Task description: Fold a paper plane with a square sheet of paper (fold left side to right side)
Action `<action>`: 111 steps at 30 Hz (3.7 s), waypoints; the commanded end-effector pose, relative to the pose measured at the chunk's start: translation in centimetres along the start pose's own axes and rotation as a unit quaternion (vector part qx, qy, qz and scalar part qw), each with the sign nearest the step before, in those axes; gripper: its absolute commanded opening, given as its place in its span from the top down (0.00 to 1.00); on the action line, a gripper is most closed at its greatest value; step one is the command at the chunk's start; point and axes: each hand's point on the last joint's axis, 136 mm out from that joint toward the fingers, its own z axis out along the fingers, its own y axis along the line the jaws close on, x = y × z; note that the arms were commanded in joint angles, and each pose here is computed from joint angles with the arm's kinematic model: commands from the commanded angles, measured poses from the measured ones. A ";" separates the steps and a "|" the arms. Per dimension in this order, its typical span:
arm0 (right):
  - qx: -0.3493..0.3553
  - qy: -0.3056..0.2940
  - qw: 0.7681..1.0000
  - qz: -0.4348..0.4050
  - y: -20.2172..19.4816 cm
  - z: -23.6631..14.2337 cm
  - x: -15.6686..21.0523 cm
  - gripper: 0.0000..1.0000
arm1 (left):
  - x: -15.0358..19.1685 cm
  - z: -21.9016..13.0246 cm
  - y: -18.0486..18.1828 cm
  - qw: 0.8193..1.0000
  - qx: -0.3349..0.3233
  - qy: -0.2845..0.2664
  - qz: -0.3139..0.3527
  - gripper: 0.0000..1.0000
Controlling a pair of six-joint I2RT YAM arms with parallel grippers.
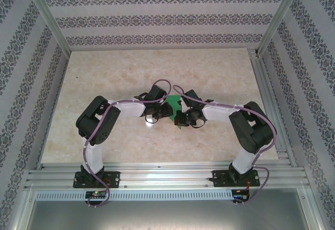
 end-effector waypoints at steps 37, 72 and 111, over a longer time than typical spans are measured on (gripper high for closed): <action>-0.027 -0.001 1.000 0.002 -1.5 -4.6 3.9 0.94 | 3.5 2.1 6.1 0.992 -0.118 0.050 -0.008 0.78; 0.037 0.074 0.995 0.049 -6.1 0.8 5.8 0.96 | -3.2 -8.3 -1.9 0.996 -0.038 -0.061 0.060 0.62; 0.061 0.094 0.993 0.035 -6.1 1.1 6.2 0.96 | 4.7 0.1 -5.7 0.993 0.111 0.029 0.033 0.87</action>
